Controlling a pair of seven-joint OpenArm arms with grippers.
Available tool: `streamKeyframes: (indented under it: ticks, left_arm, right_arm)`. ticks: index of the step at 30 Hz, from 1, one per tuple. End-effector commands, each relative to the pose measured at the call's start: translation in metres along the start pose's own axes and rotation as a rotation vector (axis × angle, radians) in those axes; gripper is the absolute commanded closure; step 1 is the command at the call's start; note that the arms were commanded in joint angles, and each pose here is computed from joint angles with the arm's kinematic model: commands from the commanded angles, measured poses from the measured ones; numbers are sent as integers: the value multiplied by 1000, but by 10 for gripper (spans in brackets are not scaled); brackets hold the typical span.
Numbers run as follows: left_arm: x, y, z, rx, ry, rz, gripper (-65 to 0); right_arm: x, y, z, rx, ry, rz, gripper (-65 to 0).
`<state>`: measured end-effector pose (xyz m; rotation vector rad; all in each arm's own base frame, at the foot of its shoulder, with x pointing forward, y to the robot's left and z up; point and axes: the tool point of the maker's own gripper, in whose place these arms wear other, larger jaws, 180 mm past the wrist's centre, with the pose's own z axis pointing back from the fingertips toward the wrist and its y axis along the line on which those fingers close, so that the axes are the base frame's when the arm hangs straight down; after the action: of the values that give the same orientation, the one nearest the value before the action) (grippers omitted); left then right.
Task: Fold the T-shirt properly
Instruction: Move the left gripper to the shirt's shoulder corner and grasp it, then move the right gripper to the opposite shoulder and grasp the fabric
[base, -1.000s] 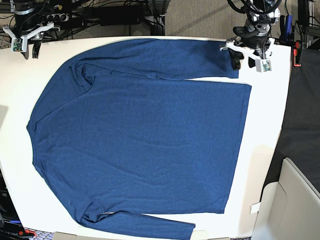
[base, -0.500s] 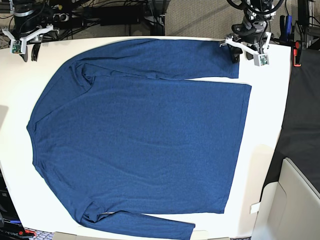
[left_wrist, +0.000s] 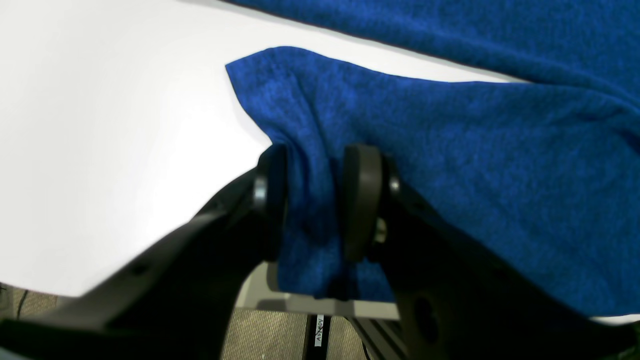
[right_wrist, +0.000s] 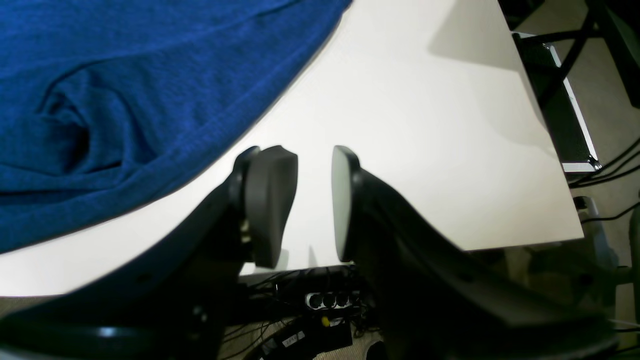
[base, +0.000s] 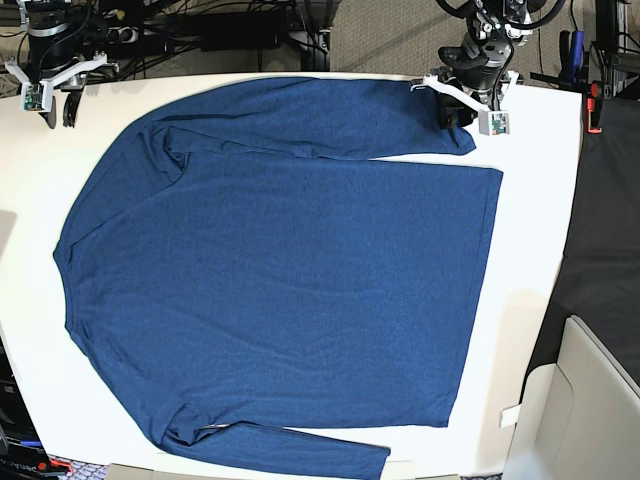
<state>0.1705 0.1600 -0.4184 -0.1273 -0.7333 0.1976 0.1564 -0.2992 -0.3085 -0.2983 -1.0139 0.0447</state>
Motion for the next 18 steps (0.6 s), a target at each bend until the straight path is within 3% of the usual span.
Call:
streamKeyframes:
  ticks: [1, 6, 8, 12, 18]
  left_arm:
    - [-19, 0, 3, -5, 83, 6, -144]
    - [-18, 0, 3, -5, 78, 6, -2]
    - [-17, 1, 3, -4, 78, 7, 0]
    - [-16, 1, 3, -4, 72, 7, 0]
    - [-13, -1, 4, -8, 65, 6, 0]
  right_arm:
    - [14, -3, 0, -2, -47, 11, -178]
    - [17, -2, -10, -12, -25, -10, -179]
    - [15, 0, -18, -18, 17, -53, -179]
    - [17, 14, -31, 43, 71, -240, -180]
    - [37, 41, -43, 170, 58, -484, -180]
